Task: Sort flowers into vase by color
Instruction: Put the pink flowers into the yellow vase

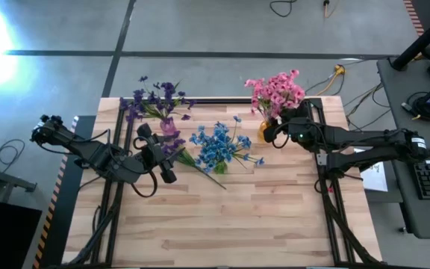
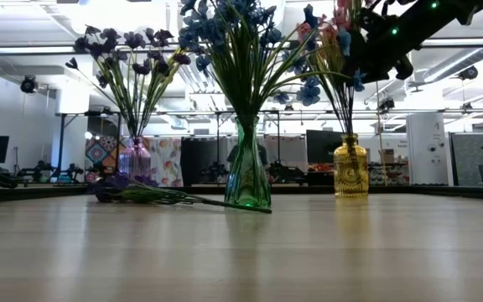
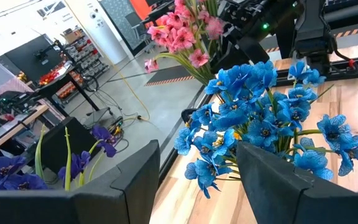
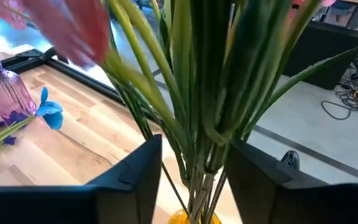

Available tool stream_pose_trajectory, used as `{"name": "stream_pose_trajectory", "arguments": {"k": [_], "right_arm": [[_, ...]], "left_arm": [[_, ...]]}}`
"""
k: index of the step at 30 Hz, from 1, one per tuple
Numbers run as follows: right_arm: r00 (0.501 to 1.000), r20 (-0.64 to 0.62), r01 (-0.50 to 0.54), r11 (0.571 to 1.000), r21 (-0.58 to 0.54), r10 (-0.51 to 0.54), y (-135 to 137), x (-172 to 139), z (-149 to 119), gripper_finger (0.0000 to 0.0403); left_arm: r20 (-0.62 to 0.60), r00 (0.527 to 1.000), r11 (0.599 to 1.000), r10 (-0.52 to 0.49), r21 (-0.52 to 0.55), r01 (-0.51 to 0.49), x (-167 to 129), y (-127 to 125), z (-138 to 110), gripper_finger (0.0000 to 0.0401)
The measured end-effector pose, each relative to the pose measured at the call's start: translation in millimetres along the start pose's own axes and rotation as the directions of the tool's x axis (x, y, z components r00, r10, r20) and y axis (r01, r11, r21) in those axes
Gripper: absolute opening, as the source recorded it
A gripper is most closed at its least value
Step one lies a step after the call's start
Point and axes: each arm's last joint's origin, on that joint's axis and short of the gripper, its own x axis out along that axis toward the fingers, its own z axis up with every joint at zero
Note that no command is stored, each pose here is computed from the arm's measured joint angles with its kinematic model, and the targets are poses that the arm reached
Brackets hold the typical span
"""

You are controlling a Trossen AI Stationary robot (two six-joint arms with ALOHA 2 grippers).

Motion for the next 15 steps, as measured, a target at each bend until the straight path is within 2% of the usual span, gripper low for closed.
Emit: {"name": "stream_pose_trajectory", "arguments": {"k": [7,15], "right_arm": [[0.999,0.031,-0.009,1.000,0.029,0.008,-5,-7,6,0.0197],[0.998,0.057,-0.018,0.998,0.052,0.015,-9,-13,10,0.0188]], "left_arm": [[0.000,1.000,1.000,0.000,0.000,0.000,0,0,0,0.0197],[0.000,1.000,1.000,0.000,0.000,0.000,0,0,0,0.0197]]}}
